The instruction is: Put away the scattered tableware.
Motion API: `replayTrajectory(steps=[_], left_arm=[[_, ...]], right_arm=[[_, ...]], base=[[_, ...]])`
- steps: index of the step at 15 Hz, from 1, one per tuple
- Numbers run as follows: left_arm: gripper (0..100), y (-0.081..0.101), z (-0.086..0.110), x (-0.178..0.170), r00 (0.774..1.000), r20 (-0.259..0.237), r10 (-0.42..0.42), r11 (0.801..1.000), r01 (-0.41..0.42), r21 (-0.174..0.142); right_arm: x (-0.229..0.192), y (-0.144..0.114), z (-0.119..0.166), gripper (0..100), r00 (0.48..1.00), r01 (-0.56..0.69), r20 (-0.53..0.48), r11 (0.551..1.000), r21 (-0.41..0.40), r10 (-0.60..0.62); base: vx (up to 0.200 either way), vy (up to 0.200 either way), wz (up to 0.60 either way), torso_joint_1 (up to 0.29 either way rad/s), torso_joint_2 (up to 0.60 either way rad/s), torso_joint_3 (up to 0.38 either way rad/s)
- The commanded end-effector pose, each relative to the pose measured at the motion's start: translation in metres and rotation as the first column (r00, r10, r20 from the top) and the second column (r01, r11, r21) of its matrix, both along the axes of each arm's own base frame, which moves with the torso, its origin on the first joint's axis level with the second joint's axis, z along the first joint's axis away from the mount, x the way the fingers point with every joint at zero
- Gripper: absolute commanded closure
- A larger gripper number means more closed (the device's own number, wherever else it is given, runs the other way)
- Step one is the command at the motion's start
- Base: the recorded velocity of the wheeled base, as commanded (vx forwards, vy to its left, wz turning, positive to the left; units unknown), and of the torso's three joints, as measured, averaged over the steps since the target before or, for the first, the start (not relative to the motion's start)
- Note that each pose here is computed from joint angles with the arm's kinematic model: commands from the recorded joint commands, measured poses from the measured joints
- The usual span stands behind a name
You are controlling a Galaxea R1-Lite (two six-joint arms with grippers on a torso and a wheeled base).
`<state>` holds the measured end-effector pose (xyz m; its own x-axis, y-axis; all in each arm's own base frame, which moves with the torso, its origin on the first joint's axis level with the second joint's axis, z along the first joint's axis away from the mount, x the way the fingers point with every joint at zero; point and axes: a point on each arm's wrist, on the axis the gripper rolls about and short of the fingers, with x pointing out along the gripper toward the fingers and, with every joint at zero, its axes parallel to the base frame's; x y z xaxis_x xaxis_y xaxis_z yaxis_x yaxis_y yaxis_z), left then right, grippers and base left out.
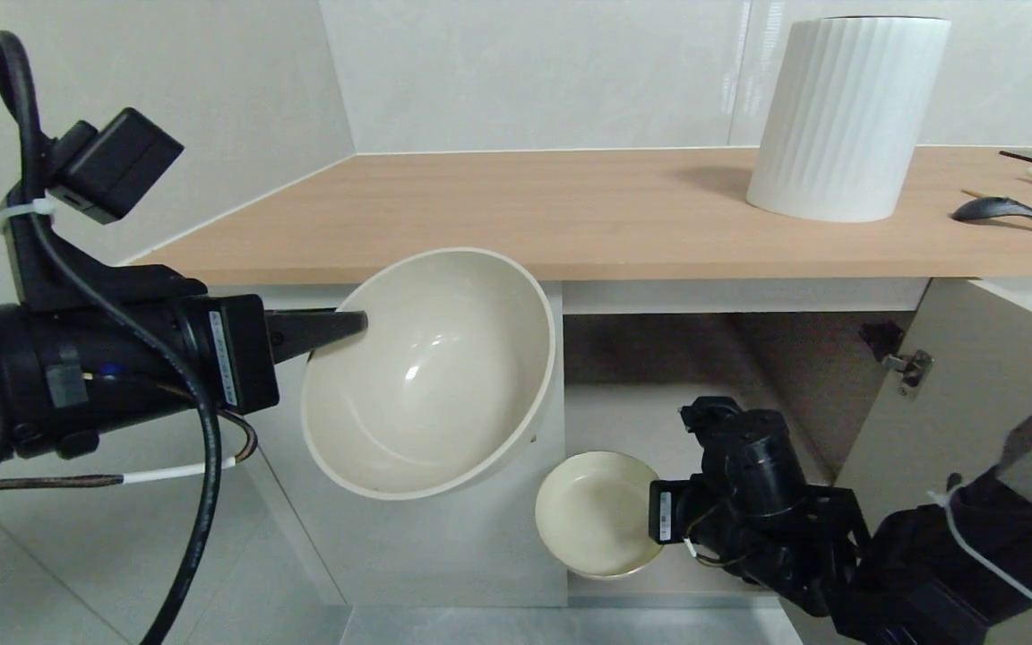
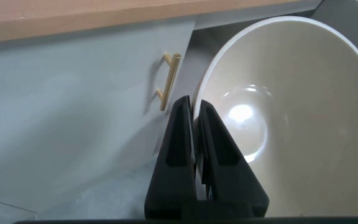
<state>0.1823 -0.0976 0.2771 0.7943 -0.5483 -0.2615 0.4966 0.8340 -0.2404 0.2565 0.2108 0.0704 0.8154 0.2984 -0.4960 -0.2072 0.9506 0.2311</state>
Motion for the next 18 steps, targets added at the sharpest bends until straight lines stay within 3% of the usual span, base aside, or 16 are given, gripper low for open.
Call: replayTrajectory(steps=[1,4,12,18], left_arm=[[100,0.000,0.000,0.000,1.000,0.001,0.000,1.000,0.000,-0.001],[100,0.000,0.001,-0.001,1.000,0.005,0.000,1.000,0.000,-0.003],[100,0.001,0.002,-0.002,1.000,0.008,0.000,1.000,0.000,-0.005],[100,-0.004,-0.003,0.004,1.000,-0.013,-0.009,1.000,0.009,0.006]], right_arm=[[0.031,-0.007,-0.025,100,0.997,0.078,-0.027,0.997,-0.013,-0.078],[0.064,-0.022,-0.035,100,0.986,0.162,-0.032,0.986,-0.026,-0.163],[0.128,-0.031,-0.050,100,0.968,0.245,-0.034,0.966,-0.078,-0.248],[0.149,-0.054,-0.072,100,0.945,0.315,-0.054,0.943,-0.103,-0.322]], base=[[0.000,0.000,0.00,0.000,0.00,0.000],[0.000,0.000,0.00,0.000,0.00,0.000],[0.000,0.000,0.00,0.000,0.00,0.000],[0.000,0.000,0.00,0.000,0.00,0.000]])
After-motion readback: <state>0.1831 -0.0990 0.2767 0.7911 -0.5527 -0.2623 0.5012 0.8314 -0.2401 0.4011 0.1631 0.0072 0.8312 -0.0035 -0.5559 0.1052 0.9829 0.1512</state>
